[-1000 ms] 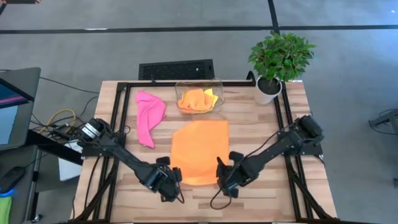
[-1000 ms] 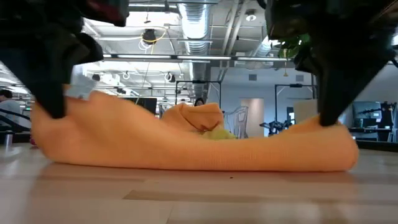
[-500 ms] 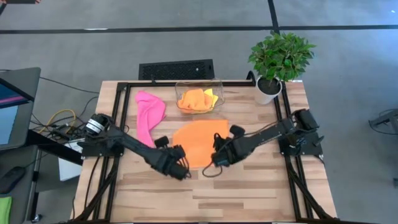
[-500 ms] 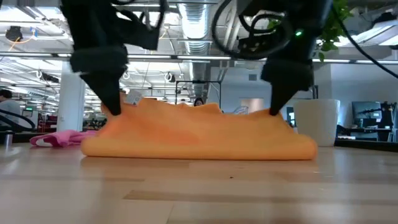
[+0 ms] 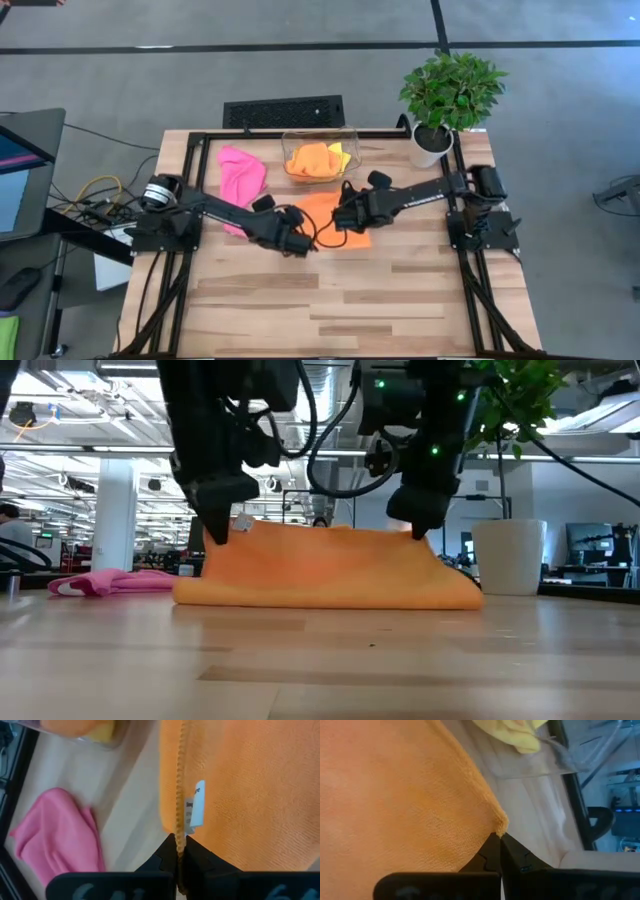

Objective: Fold microfiber towels
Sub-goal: Fold the orange towel

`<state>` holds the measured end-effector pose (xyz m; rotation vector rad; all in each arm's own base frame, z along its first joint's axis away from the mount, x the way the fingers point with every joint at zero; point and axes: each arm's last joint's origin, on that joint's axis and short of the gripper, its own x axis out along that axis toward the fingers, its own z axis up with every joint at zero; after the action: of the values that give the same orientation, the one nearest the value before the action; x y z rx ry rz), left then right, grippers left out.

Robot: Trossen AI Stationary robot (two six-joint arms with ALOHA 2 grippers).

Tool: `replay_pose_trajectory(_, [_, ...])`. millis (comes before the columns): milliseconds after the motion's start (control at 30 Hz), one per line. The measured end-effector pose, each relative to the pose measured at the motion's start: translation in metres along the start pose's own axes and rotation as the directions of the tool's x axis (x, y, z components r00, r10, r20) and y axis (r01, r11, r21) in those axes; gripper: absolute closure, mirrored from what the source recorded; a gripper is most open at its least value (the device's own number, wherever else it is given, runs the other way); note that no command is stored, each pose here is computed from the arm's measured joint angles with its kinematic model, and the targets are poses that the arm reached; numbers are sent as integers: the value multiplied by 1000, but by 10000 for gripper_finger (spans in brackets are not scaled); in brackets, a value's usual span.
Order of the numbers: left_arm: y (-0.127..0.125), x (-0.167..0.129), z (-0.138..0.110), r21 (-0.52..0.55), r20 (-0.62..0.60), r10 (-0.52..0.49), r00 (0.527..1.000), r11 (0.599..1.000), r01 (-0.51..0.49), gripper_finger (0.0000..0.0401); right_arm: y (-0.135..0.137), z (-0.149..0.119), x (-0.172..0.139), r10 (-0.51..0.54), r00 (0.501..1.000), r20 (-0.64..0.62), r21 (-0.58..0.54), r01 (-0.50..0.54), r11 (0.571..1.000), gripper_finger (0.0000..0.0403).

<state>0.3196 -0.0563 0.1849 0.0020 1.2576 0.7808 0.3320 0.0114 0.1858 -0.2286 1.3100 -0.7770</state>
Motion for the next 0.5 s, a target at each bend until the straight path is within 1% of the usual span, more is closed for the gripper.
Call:
replay_pose_trajectory(200, [11, 9, 9, -54, -32, 6, 999, 999, -8, 401, -12, 5, 11, -8, 1000, -29, 13, 8, 1000, 389])
replay_pose_trajectory(333, [12, 10, 10, -62, -36, 4, 999, 998, -6, 401, -18, 7, 17, 31, 997, -65, 38, -29, 999, 378])
replay_pose_trajectory(500, [12, 10, 11, -65, -29, 3, 1000, 998, -5, 401, -24, 9, 22, 29, 997, -77, 56, -25, 998, 359])
